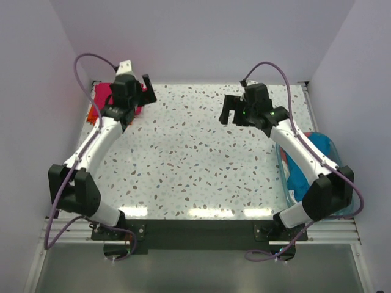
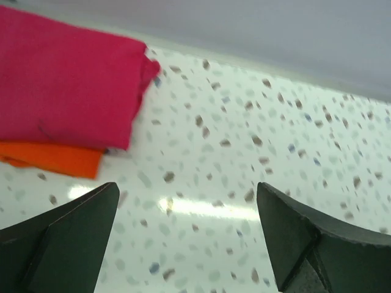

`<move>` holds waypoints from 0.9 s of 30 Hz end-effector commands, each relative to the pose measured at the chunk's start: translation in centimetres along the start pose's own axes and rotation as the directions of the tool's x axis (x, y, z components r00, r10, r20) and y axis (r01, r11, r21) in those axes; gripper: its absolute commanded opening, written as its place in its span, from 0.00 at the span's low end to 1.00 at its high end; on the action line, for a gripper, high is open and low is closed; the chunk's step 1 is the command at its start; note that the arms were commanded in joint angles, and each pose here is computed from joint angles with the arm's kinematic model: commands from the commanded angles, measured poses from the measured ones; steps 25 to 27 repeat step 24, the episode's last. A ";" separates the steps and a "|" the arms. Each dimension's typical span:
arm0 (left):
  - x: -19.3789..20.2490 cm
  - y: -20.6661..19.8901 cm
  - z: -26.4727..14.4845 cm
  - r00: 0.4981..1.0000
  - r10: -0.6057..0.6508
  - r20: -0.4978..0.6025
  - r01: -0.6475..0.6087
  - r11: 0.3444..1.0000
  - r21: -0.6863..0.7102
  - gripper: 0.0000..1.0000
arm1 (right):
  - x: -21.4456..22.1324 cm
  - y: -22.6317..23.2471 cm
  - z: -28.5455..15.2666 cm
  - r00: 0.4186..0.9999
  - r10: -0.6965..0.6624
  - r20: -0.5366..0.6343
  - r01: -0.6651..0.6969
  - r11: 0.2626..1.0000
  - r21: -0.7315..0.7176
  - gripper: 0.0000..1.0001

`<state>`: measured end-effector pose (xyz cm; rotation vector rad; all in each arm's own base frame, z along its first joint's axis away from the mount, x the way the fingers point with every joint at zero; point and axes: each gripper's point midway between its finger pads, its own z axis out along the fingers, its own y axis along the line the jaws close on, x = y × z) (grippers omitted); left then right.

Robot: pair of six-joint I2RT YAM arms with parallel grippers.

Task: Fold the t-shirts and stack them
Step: Reset both grippers

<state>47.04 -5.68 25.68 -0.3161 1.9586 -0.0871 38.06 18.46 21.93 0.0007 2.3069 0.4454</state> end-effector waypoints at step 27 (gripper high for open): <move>15.1 -12.2 -18.1 0.981 0.168 -0.094 -0.096 0.851 0.517 1.00 | 7.4 -8.0 -7.9 0.987 0.019 0.162 -0.053 0.976 0.209 0.99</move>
